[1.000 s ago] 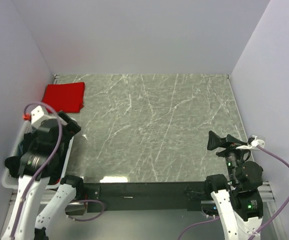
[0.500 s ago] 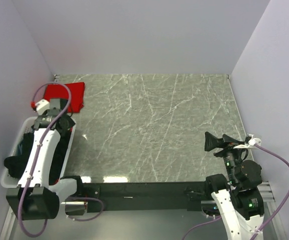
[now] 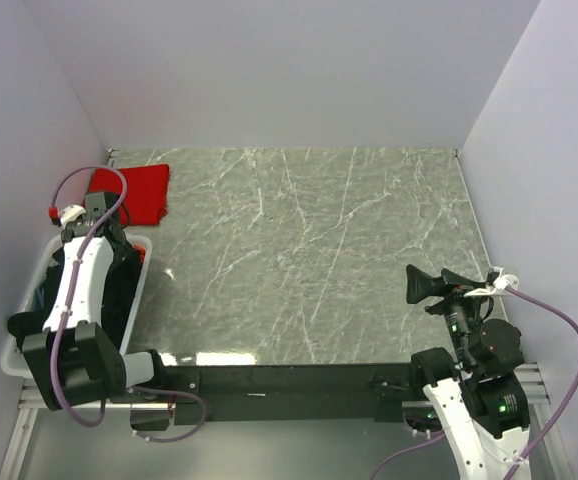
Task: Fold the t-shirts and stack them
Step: Grab the tshirt from the pile, then move the tshirt to the center of the board
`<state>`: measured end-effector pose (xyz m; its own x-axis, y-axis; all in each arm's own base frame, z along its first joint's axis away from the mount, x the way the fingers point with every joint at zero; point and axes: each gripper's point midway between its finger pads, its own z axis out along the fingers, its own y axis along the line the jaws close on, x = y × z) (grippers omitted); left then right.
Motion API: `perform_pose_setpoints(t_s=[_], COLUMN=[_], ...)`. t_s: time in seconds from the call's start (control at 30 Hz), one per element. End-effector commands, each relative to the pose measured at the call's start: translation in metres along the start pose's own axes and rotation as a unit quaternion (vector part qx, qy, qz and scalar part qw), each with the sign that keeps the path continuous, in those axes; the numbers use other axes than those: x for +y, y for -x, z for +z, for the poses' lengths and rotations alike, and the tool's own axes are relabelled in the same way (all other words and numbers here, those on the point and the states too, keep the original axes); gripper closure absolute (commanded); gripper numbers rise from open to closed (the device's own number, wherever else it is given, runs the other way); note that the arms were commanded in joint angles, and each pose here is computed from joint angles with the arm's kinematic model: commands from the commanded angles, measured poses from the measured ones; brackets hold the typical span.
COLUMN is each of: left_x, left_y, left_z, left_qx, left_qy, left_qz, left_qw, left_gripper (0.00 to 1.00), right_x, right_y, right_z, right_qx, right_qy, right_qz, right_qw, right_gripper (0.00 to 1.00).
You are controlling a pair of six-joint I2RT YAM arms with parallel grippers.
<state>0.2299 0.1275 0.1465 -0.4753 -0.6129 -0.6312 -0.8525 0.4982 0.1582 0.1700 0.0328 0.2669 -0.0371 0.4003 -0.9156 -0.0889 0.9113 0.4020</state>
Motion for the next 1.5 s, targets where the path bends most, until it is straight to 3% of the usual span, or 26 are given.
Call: perform_pose_setpoints(t_s=[0.0, 0.07, 0.1, 0.2, 0.33, 0.53, 0.67, 0.77, 1.0, 1.1, 1.2, 1.23, 1.27, 1.33, 1.37, 1.4, 1.43, 1.47], left_x=[-0.007, -0.012, -0.011, -0.011, -0.007, -0.023, -0.043, -0.069, -0.141, -0.170, -0.212, -0.231, -0.244, -0.277, -0.287, -0.296, -0.313, -0.317], left_y=[-0.002, -0.007, -0.009, 0.004, 0.049, 0.087, 0.095, 0.098, 0.082, 0.062, 0.030, 0.004, -0.002, -0.042, -0.054, -0.068, -0.095, -0.110], left_z=[0.008, 0.012, 0.011, -0.002, -0.049, -0.131, -0.174, -0.217, -0.328, -0.373, -0.429, -0.449, -0.474, -0.507, -0.536, -0.548, -0.563, -0.583], left_qx=[0.015, 0.029, 0.034, 0.018, -0.043, -0.091, -0.090, -0.083, -0.038, -0.018, 0.000, 0.012, 0.014, 0.027, 0.042, 0.045, 0.060, 0.076], left_qy=[-0.005, -0.010, -0.007, -0.021, -0.061, -0.162, -0.222, -0.301, -0.494, -0.546, -0.609, -0.625, -0.656, -0.689, -0.728, -0.743, -0.758, -0.784], left_qz=[0.004, 0.007, 0.003, -0.006, -0.053, -0.100, -0.106, -0.116, -0.112, -0.096, -0.082, -0.060, -0.064, -0.027, -0.018, 0.002, 0.022, 0.040], left_qw=[1.000, 1.000, 0.999, 1.000, 0.996, 0.978, 0.965, 0.943, 0.861, 0.832, 0.789, 0.778, 0.752, 0.724, 0.684, 0.668, 0.650, 0.615], left_gripper=[0.16, 0.36, 0.60, 0.99, 0.99, 0.99, 0.99, 0.99, 0.99, 0.99, 0.99, 0.99, 0.99, 0.99, 0.99, 0.99, 0.95, 0.88], right_x=[0.011, 0.011, 0.011, 0.011, 0.015, 0.022, 0.025, 0.024, 0.035, 0.035, 0.036, 0.036, 0.035, 0.034, 0.033, 0.031, 0.030, 0.029], right_y=[0.036, 0.034, 0.034, 0.031, 0.026, 0.031, 0.051, 0.065, 0.071, 0.071, 0.071, 0.071, 0.071, 0.071, 0.070, 0.070, 0.069, 0.069], right_z=[-0.037, -0.036, -0.036, -0.033, -0.029, -0.026, -0.034, -0.043, -0.042, -0.040, -0.040, -0.040, -0.039, -0.038, -0.038, -0.037, -0.036, -0.036], right_qx=[-0.112, -0.105, -0.103, -0.092, -0.069, -0.041, -0.048, -0.066, -0.049, -0.043, -0.043, -0.044, -0.043, -0.040, -0.037, -0.036, -0.030, -0.028], right_qy=[0.054, 0.052, 0.053, 0.050, 0.054, 0.056, 0.051, 0.044, 0.059, 0.057, 0.057, 0.057, 0.056, 0.051, 0.047, 0.041, 0.035, 0.032], right_qz=[0.021, 0.022, 0.024, 0.026, 0.028, 0.019, 0.009, 0.011, 0.006, 0.007, 0.011, 0.012, 0.012, 0.011, 0.011, 0.011, 0.009, 0.006], right_qw=[0.992, 0.993, 0.993, 0.994, 0.996, 0.997, 0.997, 0.997, 0.997, 0.997, 0.997, 0.997, 0.997, 0.998, 0.998, 0.998, 0.999, 0.999], right_gripper=[0.03, 0.03, 0.03, 0.03, 0.03, 0.03, 0.03, 0.03, 0.03, 0.03, 0.03, 0.03, 0.03, 0.03, 0.03, 0.03, 0.03, 0.03])
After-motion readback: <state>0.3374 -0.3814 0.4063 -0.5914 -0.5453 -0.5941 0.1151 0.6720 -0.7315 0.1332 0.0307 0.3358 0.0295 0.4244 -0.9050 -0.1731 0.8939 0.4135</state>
